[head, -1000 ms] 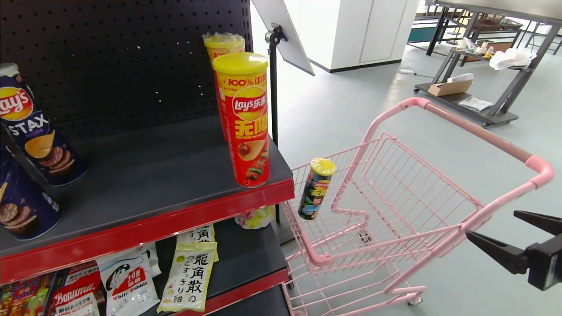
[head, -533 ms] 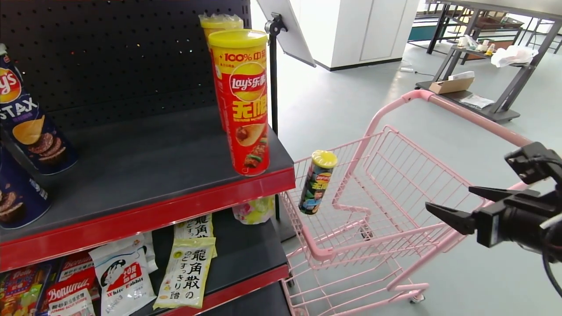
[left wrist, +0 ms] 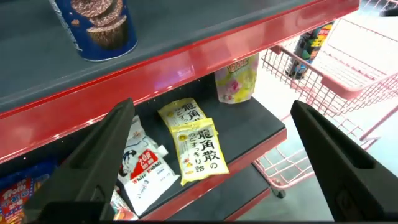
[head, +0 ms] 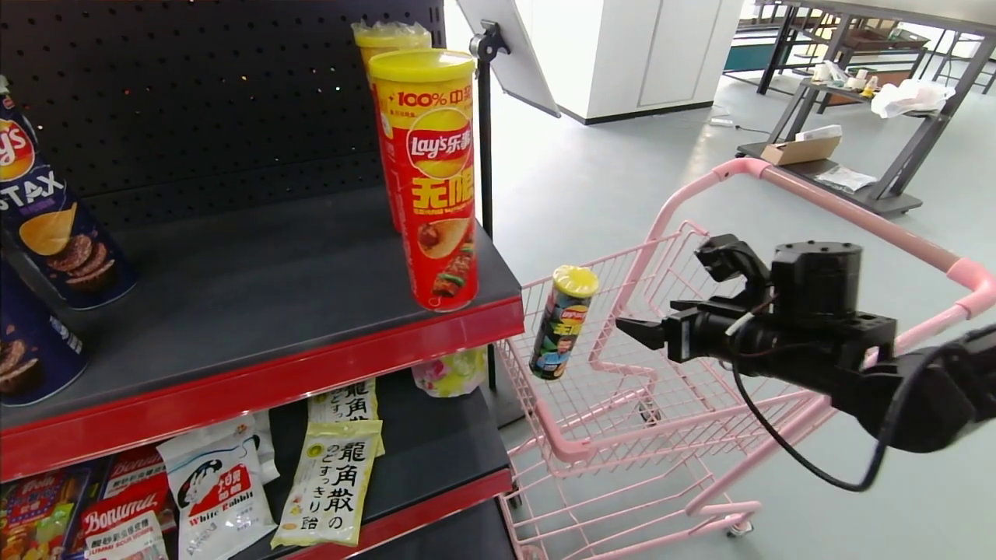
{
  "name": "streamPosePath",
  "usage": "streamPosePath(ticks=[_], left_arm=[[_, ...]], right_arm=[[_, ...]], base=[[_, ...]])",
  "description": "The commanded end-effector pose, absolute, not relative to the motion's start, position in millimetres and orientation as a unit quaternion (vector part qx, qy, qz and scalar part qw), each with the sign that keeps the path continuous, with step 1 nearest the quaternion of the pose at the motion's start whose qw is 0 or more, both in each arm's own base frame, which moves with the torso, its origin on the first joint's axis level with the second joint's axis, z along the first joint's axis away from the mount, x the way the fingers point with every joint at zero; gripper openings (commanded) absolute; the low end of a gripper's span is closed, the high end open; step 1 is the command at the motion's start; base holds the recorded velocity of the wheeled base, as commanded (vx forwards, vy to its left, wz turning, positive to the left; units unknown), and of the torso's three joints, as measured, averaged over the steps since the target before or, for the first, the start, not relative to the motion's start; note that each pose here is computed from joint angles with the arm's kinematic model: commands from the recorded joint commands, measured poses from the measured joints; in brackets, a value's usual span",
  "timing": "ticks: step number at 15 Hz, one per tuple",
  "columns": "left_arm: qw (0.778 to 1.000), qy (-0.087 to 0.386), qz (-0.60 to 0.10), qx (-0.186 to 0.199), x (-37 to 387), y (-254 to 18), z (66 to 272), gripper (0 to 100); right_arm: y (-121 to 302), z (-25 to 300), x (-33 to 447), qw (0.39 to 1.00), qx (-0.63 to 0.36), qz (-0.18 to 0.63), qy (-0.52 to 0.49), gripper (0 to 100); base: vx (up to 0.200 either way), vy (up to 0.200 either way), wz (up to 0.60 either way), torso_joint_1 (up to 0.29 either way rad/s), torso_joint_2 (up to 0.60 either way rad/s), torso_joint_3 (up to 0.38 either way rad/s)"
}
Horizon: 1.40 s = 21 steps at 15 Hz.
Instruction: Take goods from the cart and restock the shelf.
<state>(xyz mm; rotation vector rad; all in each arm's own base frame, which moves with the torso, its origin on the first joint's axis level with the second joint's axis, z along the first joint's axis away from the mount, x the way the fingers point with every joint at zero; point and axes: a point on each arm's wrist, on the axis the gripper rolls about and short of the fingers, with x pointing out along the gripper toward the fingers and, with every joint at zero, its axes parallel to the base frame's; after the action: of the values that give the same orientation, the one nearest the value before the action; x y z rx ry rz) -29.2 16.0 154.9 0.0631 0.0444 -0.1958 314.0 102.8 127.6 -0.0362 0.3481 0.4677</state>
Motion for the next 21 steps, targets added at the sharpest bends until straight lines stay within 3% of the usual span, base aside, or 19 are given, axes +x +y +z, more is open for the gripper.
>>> streamPosePath(ticks=[1,5,21], left_arm=[[0.994,0.030,-0.098,0.034,-27,15,156,100],[0.994,0.034,-0.098,0.036,-25,14,158,100],[0.993,0.046,-0.098,0.039,-22,13,158,100]], right_arm=[[127,94,353,0.950,-0.018,0.244,0.193,100],[139,79,390,0.954,-0.007,0.239,0.181,100],[168,48,453,0.960,0.029,0.235,0.148,100]], base=[[0.000,0.000,0.00,0.000,0.00,0.000],[0.000,0.000,0.00,0.000,0.00,0.000],[0.000,0.000,0.00,0.000,0.00,0.000]])
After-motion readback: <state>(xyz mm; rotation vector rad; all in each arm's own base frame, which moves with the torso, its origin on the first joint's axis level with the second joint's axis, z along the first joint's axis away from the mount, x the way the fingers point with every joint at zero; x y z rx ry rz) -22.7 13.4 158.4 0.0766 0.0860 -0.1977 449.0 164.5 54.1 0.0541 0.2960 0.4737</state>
